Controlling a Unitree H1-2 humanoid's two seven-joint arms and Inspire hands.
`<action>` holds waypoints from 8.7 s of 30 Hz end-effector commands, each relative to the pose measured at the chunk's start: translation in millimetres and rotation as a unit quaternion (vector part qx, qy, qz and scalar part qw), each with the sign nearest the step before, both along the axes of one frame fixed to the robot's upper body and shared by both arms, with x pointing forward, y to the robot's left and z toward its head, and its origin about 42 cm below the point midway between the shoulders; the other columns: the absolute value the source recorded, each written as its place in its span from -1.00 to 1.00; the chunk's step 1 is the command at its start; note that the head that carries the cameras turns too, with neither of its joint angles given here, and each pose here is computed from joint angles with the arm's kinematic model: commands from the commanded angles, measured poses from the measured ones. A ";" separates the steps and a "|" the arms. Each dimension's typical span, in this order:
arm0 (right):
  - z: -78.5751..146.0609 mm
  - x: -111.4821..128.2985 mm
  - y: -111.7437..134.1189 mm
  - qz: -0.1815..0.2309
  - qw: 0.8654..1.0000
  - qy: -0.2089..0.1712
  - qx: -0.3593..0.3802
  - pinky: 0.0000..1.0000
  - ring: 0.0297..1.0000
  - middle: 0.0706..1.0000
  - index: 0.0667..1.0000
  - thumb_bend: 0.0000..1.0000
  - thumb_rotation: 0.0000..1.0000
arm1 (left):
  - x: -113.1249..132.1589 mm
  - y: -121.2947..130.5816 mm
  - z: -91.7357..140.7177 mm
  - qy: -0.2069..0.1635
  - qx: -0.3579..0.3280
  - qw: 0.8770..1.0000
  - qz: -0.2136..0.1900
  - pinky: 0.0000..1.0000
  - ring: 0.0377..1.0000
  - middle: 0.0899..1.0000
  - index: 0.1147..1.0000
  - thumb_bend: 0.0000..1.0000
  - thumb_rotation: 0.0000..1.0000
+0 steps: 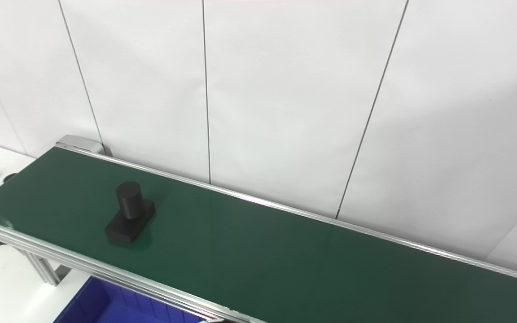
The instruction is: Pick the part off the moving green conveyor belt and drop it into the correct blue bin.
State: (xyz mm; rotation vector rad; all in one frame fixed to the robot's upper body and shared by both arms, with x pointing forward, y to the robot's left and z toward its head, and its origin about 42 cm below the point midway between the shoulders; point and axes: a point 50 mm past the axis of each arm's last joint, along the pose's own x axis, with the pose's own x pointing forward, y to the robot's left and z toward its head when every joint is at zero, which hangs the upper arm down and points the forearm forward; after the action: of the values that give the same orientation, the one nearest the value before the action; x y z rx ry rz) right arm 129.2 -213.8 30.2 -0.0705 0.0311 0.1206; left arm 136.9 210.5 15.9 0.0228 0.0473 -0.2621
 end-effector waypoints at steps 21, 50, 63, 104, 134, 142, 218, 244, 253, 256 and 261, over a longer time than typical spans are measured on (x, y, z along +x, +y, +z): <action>16.4 10.7 0.7 0.019 0.998 -0.059 -0.009 0.46 0.64 0.68 0.79 -0.18 0.68 | 2.5 -6.8 3.6 -0.021 -0.004 1.000 0.019 0.39 0.47 0.51 0.51 0.66 0.39; 149.5 101.9 6.5 0.054 0.961 -0.263 -0.061 0.23 0.50 0.59 0.72 0.06 0.52 | 2.9 -13.4 -2.2 -0.012 0.001 1.000 0.015 0.38 0.47 0.50 0.51 0.68 0.37; 174.7 145.0 46.2 0.094 0.954 -0.266 -0.097 0.29 0.56 0.64 0.75 0.14 0.24 | 7.8 -2.9 -3.9 -0.010 -0.004 1.000 0.020 0.37 0.47 0.49 0.52 0.70 0.36; 146.7 218.8 115.2 0.183 0.940 -0.204 -0.203 0.57 0.72 0.78 0.85 0.40 0.03 | 6.4 5.8 4.4 -0.024 -0.005 0.999 0.026 0.44 0.51 0.52 0.56 0.70 0.39; 112.3 243.5 193.3 0.233 0.929 -0.172 -0.231 0.61 0.71 0.73 0.76 0.67 -0.05 | -5.9 -2.3 16.6 -0.037 -0.014 0.999 0.019 0.47 0.52 0.53 0.58 0.63 0.47; 109.6 247.8 199.8 0.233 0.932 -0.166 -0.225 0.62 0.73 0.75 0.75 0.67 -0.16 | -7.4 -5.2 17.3 -0.038 -0.014 0.999 0.017 0.47 0.53 0.53 0.58 0.65 0.47; 153.1 225.3 131.5 0.013 0.958 -0.269 -0.099 -0.18 -0.17 -0.06 -0.07 0.04 -1.00 | -10.8 -2.0 19.3 -0.039 -0.025 0.999 0.020 0.49 0.54 0.55 0.61 0.68 0.54; 224.9 143.5 42.9 -0.058 0.939 -0.324 -0.095 -0.24 -0.17 -0.05 -0.09 0.04 -1.00 | -12.3 10.8 28.7 -0.054 -0.018 0.998 0.025 0.55 0.55 0.57 0.66 0.64 0.66; 209.9 97.8 26.2 -0.088 0.949 -0.284 -0.103 -0.29 -0.18 -0.05 -0.07 0.04 -1.00 | -13.6 21.0 36.8 -0.067 -0.023 0.997 0.018 0.61 0.60 0.62 0.71 0.58 0.73; 203.5 80.1 20.8 -0.099 0.954 -0.262 -0.104 -0.24 -0.16 -0.06 -0.08 0.04 -1.00 | -13.3 25.5 40.3 -0.073 -0.023 0.997 0.017 0.62 0.60 0.62 0.71 0.57 0.73; 191.5 53.4 14.6 -0.120 0.960 -0.234 -0.100 -0.25 -0.18 -0.06 -0.06 0.04 -1.00 | -9.4 31.0 46.7 -0.087 -0.023 0.996 0.017 0.58 0.58 0.60 0.69 0.54 0.71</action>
State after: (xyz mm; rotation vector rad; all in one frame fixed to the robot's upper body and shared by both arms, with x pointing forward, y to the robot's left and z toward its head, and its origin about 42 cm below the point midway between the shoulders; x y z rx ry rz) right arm 188.3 -200.3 211.7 -0.3236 -0.3745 -0.1221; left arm 123.8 236.9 49.4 -0.0142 -0.0569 -0.2204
